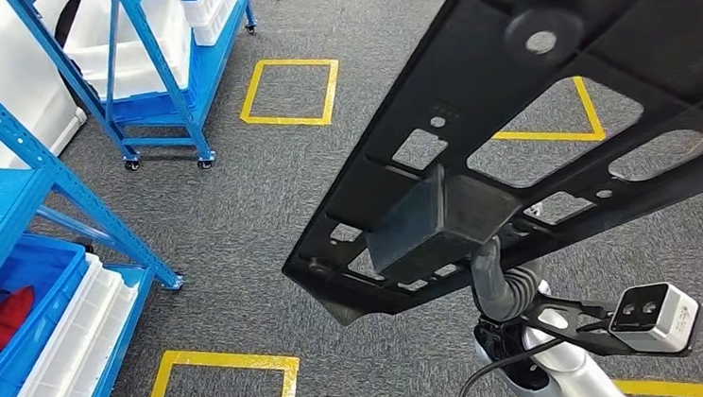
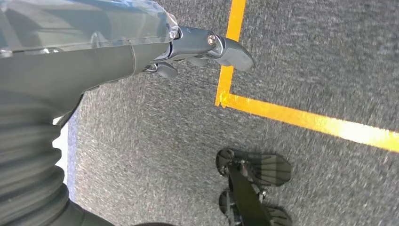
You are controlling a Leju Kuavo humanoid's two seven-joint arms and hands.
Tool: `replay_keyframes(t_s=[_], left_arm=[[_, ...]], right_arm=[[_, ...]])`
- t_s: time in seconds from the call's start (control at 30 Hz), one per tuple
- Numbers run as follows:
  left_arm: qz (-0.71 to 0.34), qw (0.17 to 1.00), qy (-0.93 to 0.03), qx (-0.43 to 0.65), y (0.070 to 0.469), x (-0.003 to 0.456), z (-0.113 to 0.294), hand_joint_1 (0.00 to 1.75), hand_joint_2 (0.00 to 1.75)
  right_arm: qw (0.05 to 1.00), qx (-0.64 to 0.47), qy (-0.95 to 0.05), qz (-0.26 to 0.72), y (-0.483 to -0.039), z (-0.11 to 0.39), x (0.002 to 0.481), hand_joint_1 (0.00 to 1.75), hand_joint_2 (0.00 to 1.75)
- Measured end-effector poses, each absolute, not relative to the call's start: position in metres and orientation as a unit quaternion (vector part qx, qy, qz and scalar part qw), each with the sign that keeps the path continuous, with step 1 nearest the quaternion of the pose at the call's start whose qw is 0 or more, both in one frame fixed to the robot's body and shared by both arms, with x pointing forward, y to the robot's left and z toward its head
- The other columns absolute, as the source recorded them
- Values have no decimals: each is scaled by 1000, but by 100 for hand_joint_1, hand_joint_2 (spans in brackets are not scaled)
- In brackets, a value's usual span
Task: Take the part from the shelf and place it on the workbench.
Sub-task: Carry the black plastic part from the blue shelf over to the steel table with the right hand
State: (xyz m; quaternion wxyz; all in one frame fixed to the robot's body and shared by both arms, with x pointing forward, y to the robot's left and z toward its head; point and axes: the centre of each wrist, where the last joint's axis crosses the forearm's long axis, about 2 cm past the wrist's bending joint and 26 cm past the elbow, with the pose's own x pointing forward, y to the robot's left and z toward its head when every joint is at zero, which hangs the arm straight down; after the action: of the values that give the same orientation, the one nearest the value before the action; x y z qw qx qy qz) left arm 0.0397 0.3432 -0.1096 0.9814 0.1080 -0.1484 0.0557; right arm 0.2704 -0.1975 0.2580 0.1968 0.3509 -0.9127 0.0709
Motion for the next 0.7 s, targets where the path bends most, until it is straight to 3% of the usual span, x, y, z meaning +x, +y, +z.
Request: replay_keyframes(t_s=[0.7], left_arm=[[57,980,-158,109,346,28,-110,0,175]], right_arm=[[225,337,-907,114,-199,234,250,175,175]])
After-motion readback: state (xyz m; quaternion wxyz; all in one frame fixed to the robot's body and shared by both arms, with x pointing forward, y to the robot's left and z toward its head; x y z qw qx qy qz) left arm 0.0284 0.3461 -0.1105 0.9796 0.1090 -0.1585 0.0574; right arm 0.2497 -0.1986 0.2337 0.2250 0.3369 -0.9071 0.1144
